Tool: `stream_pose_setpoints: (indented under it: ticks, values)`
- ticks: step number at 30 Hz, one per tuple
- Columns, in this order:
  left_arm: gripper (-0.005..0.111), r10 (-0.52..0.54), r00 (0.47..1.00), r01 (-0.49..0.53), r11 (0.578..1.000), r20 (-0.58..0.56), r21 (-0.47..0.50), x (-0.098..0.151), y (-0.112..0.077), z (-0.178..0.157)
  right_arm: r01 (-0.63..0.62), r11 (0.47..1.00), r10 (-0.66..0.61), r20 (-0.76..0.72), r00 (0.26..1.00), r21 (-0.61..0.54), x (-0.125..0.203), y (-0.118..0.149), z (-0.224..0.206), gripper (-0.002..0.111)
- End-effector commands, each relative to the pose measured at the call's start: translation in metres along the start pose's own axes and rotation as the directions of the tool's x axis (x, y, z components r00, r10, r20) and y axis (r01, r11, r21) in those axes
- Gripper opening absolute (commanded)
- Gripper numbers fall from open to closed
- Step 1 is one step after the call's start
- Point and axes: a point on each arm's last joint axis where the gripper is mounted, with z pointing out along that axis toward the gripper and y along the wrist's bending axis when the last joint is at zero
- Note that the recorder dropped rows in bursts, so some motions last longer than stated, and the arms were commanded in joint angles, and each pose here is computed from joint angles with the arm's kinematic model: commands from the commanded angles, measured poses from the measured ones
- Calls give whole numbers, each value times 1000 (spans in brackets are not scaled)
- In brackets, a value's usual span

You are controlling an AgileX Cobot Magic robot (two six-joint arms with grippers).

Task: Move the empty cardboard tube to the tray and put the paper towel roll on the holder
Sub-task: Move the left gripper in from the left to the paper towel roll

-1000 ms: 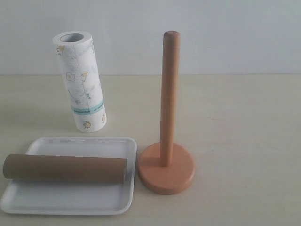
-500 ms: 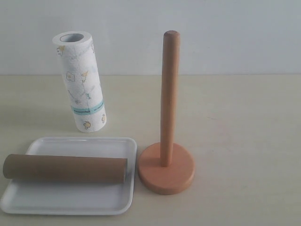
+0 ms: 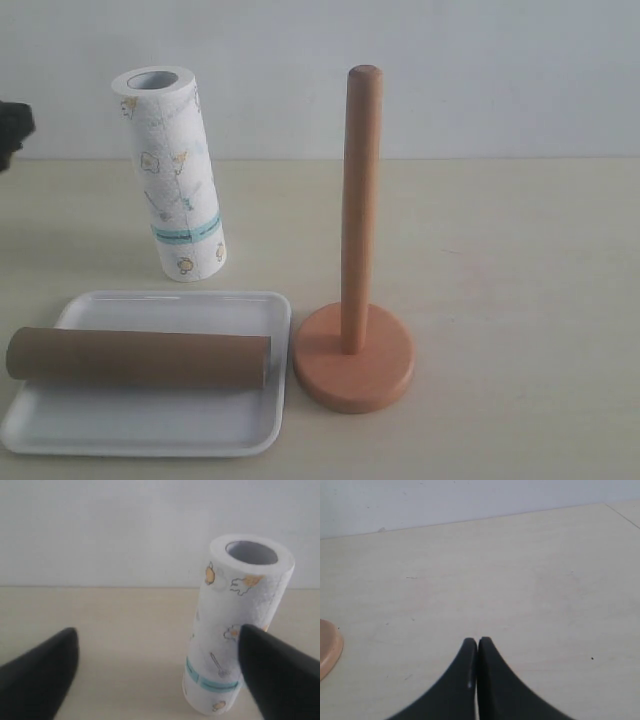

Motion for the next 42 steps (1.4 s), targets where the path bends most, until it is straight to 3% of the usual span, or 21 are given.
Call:
stream_pose_setpoints:
  ticks: [1,4,18,24,28,36,42]
  values:
    - [98,132,989,-128,990,-70,65,24,-16,35,7,1000,-7,7,1000,5,-1,0,0,0]
    - [98,201,979,-197,976,-36,90,30,-22,46,7,1000,-7,7,1000,5,-1,0,0,0]
    - [98,212,977,-214,973,37,84,27,-24,52,12,1000,-12,7,1000,7,-1,0,0,0]
    - [101,79,997,-81,994,23,75,27,-22,52,12,1000,-12,7,1000,7,-1,0,0,0]
    - [110,96,995,-97,992,22,75,27,-22,52,10,1000,-10,7,1000,6,-1,0,0,0]
    - [110,126,992,-126,989,3,81,36,-23,62,10,1000,-10,7,1000,6,-1,0,0,0]
    - [110,102,992,-109,990,71,93,40,-25,73,10,1000,-10,7,1000,6,-1,0,0,0]
